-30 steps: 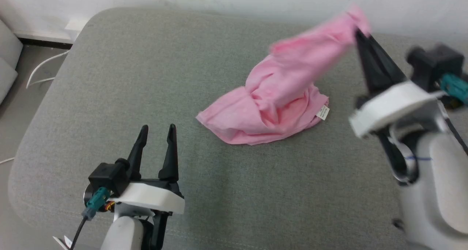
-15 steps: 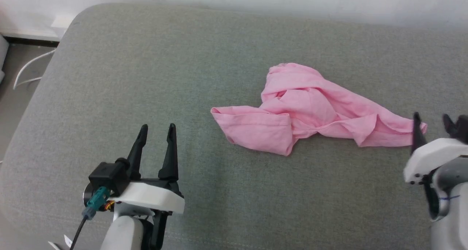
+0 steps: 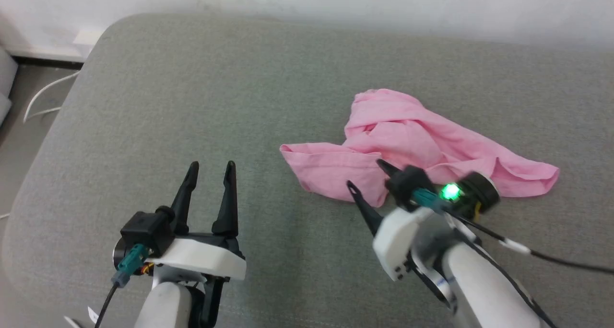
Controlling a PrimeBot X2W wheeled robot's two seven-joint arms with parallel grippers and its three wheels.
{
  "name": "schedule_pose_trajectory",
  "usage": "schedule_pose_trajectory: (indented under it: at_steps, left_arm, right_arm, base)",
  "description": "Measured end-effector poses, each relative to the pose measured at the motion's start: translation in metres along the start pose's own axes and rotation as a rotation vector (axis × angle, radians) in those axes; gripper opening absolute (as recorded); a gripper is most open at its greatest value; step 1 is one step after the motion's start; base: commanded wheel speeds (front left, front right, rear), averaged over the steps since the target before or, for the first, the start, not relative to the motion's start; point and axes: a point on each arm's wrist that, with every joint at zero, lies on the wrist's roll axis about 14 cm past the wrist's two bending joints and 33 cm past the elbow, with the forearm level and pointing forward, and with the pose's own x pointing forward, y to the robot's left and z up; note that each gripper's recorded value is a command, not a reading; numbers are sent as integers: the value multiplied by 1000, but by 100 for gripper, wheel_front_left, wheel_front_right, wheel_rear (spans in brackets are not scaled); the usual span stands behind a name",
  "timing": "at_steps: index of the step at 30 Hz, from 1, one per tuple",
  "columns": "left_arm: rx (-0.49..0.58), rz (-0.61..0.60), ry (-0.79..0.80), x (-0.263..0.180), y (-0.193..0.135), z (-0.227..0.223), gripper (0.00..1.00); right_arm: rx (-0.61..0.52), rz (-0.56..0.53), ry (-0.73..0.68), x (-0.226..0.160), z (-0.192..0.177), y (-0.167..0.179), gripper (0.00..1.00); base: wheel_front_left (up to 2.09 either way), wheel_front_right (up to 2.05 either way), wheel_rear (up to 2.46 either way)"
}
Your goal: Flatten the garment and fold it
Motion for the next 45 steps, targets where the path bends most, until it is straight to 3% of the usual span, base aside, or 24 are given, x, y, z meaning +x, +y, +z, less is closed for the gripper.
schedule_pose_trajectory:
  at_steps: [10,17,18,20,24,29,33,37,44,45]
  left_arm:
    - [7,55,-14,2,16,6,100]
    - [13,113,1,-4,30,4,100]
    - [16,124,6,-5,32,2,100]
    - [19,140,17,-6,36,-1,100]
    - [28,168,30,-9,43,-4,100]
    - [36,185,27,-12,48,-3,100]
    - [53,194,31,-19,52,-4,100]
    - [60,179,26,-20,48,-3,100]
    - [58,91,2,-8,25,2,100]
    - [55,76,3,-7,21,1,100]
  right_arm:
    - [-203,235,221,61,-2,50,100]
    - [-318,272,404,91,-28,49,100]
    - [-329,276,420,94,-31,49,44]
    - [-344,286,448,99,-38,50,0]
    - [-298,314,455,104,-44,56,0]
    - [-147,314,325,102,-18,56,0]
    - [-11,244,233,81,-6,33,0]
    - [88,70,220,36,-18,-22,0]
    - [233,-393,282,-76,-66,-123,0]
    - [247,-458,289,-92,-74,-134,16]
  base:
    - [0,0,0]
    - [0,0,0]
    - [0,0,0]
    - [0,0,0]
    - [0,0,0]
    - [0,0,0]
    - [0,0,0]
    - [0,0,0]
    - [0,0,0]
    - [0,0,0]
